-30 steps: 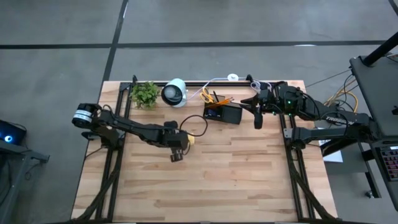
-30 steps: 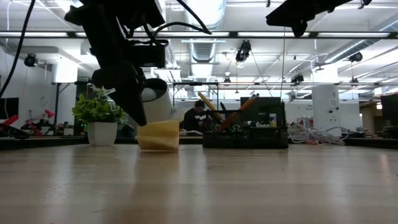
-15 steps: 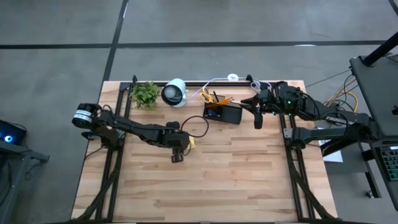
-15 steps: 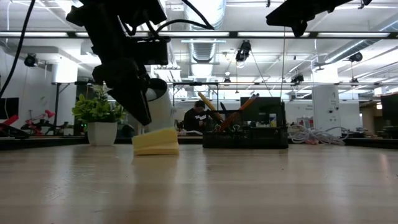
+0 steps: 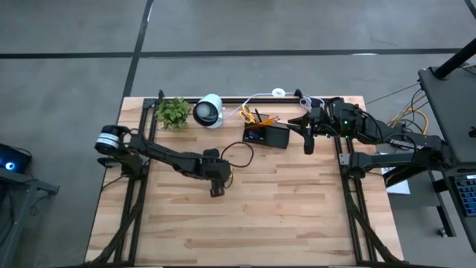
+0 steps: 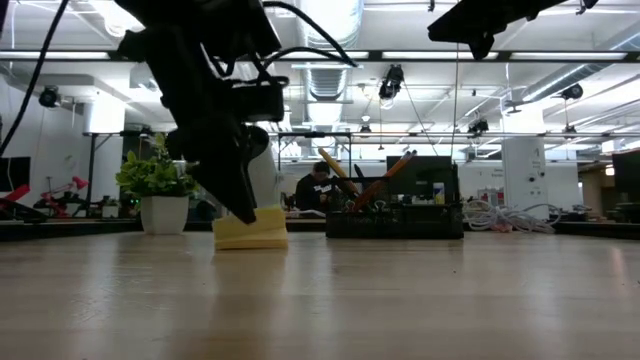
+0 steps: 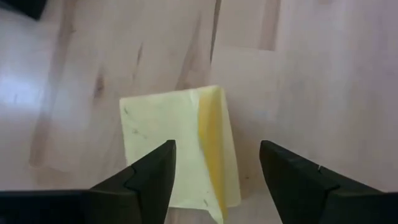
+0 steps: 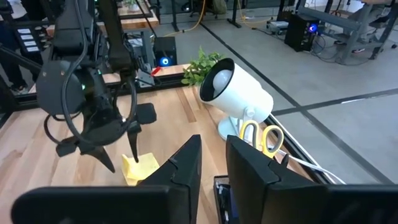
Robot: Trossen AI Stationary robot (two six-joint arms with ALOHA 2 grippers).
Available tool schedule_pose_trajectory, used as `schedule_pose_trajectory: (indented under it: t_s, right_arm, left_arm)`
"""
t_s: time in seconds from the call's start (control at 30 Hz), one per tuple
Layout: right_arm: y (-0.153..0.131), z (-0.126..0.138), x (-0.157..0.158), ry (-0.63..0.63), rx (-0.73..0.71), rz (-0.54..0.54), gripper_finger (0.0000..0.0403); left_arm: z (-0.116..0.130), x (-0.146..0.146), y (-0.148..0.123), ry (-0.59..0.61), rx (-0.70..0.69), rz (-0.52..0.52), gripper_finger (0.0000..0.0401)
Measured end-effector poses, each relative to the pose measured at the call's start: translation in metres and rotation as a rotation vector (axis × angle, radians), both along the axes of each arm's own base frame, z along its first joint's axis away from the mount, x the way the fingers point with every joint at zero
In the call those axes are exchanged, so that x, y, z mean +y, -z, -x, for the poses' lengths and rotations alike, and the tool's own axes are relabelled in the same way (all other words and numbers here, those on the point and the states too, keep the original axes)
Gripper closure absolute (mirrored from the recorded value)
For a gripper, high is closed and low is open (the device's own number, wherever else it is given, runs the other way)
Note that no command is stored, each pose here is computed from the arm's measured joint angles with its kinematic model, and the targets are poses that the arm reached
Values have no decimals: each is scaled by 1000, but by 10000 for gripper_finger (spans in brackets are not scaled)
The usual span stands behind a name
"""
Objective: Pick and place office supplies into organizer
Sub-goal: Put the notepad into the desk organizer
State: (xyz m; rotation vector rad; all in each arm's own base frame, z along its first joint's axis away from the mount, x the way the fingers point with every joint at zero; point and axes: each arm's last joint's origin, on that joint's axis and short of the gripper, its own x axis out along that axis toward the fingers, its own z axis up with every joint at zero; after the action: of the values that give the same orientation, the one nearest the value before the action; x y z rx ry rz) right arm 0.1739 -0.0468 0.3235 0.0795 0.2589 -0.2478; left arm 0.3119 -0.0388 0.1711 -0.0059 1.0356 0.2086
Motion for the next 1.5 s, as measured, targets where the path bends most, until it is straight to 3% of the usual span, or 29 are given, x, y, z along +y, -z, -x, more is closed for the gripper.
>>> schedule_pose_trajectory:
  t_s: [0.23,0.6,0.77,1.07,1.5]
  right_arm:
    - [0,0,0,0,0,-2,341]
    - [0,0,0,0,0,-3,339]
    - [0,0,0,2,-2,-7,344]
    - [0,0,0,3,-3,-10,345]
    - [0,0,0,3,-4,-10,346]
  left_arm:
    - [-3,5,12,-87,25,-51,184]
    - [-7,5,25,-91,55,-70,192]
    - [-9,4,26,-90,55,-67,241]
    - [-8,4,28,-74,65,-30,391]
    - [-4,5,10,-63,34,-22,401]
